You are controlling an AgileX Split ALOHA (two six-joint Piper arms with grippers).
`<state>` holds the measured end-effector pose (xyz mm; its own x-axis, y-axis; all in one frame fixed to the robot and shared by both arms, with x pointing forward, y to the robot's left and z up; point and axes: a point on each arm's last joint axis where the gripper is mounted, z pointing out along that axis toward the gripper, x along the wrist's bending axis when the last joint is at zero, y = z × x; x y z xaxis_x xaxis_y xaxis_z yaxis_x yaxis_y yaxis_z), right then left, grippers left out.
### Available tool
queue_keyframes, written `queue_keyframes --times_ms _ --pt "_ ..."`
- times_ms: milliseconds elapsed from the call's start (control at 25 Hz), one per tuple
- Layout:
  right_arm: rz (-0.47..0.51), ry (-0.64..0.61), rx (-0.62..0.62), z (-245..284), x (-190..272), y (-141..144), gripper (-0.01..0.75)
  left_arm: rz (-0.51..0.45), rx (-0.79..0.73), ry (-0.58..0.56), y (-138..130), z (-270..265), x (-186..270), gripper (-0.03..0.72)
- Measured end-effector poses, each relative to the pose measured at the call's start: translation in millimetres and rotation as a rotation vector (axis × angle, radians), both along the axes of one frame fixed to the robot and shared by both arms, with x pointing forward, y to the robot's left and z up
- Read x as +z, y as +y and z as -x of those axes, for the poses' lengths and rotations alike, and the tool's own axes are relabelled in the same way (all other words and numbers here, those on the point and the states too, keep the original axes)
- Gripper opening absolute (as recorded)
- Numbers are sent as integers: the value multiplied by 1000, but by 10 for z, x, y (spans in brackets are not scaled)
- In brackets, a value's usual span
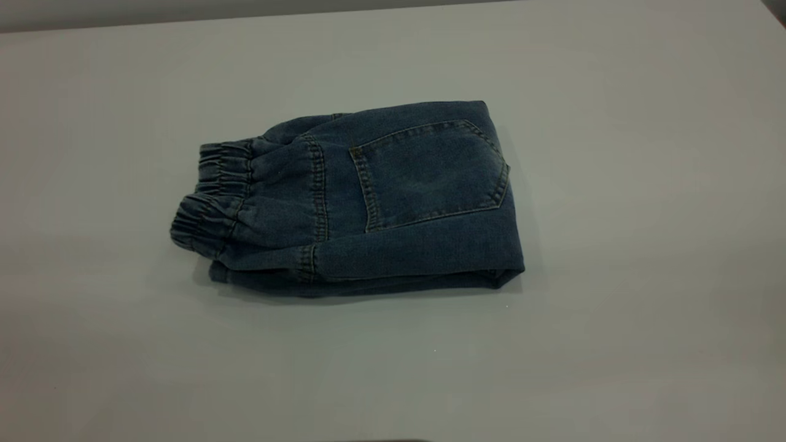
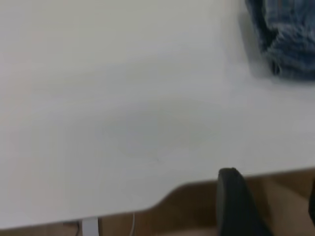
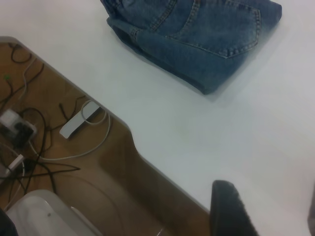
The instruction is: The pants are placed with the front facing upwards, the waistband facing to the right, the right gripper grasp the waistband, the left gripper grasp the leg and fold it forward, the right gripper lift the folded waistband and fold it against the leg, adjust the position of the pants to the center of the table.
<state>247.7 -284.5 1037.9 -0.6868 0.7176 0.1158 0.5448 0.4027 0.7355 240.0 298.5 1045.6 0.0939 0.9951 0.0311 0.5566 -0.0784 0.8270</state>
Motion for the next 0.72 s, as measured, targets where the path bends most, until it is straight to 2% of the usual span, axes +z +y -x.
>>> queue_keyframes --times_ms 120,320,480,600,720 --pt "-6 5 -111 -11 -3 -8 323 2 4 -60 3 94 -4 316" --pt "-10 0 -495 -53 -2 -57 323 2 4 -64 3 109 -9 316" --pt "-14 -8 -708 -59 -1 -90 319 2 4 -64 3 109 -9 316" --pt "-33 -48 -776 -3 5 -104 318 2 4 -64 3 109 -9 316" --pt "-64 -111 -785 92 8 -106 317 2 4 -64 3 109 -9 316"
